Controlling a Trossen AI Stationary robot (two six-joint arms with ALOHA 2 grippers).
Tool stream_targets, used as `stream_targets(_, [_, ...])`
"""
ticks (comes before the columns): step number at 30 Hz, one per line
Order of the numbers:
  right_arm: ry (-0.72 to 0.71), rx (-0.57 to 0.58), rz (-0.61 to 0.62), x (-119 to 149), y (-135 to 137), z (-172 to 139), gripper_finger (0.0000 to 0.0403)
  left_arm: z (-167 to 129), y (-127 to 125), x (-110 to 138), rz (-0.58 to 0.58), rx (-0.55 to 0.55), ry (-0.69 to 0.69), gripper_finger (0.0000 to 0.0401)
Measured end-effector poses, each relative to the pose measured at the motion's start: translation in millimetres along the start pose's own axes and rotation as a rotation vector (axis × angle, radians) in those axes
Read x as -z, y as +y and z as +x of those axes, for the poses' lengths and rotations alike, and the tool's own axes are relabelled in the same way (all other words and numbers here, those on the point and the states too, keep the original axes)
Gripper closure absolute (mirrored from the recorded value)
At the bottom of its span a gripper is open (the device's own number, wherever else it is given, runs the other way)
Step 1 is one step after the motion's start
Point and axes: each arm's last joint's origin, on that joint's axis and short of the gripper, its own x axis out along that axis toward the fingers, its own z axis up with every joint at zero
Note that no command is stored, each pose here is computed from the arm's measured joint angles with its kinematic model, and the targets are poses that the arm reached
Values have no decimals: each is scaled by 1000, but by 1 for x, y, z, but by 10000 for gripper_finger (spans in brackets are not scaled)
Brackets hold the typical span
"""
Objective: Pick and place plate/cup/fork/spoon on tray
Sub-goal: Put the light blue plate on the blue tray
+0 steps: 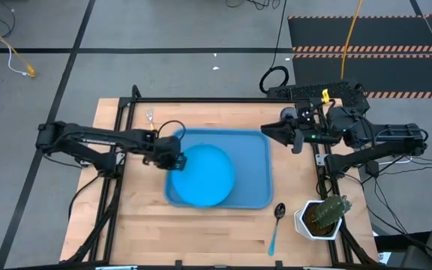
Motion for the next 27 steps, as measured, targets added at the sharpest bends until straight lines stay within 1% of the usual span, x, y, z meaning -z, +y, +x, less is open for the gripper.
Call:
stream_targets(5, [12, -38, 5, -2, 2, -5, 282, 24, -6, -17, -75, 2, 3, 396])
stream_targets(12, [48, -103, 12, -3, 6, -13, 282, 43, -5, -27, -156, -14, 78, 390])
stream_targets(15, [52, -101, 11, -3, 5, -14, 282, 41, -7, -32, -179, -4, 66, 378])
stream_targets(19, [65, -88, -3, -2, 4, -14, 282, 32, -16, -42, -182, 23, -11, 379])
stream_targets(23, [79, -74, -17, 0, 3, -14, 282, 23, -24, -54, -140, 53, -73, 376])
stream_targets(27, [78, -73, -27, 0, 3, -14, 282, 20, -23, -61, -121, 60, -73, 354])
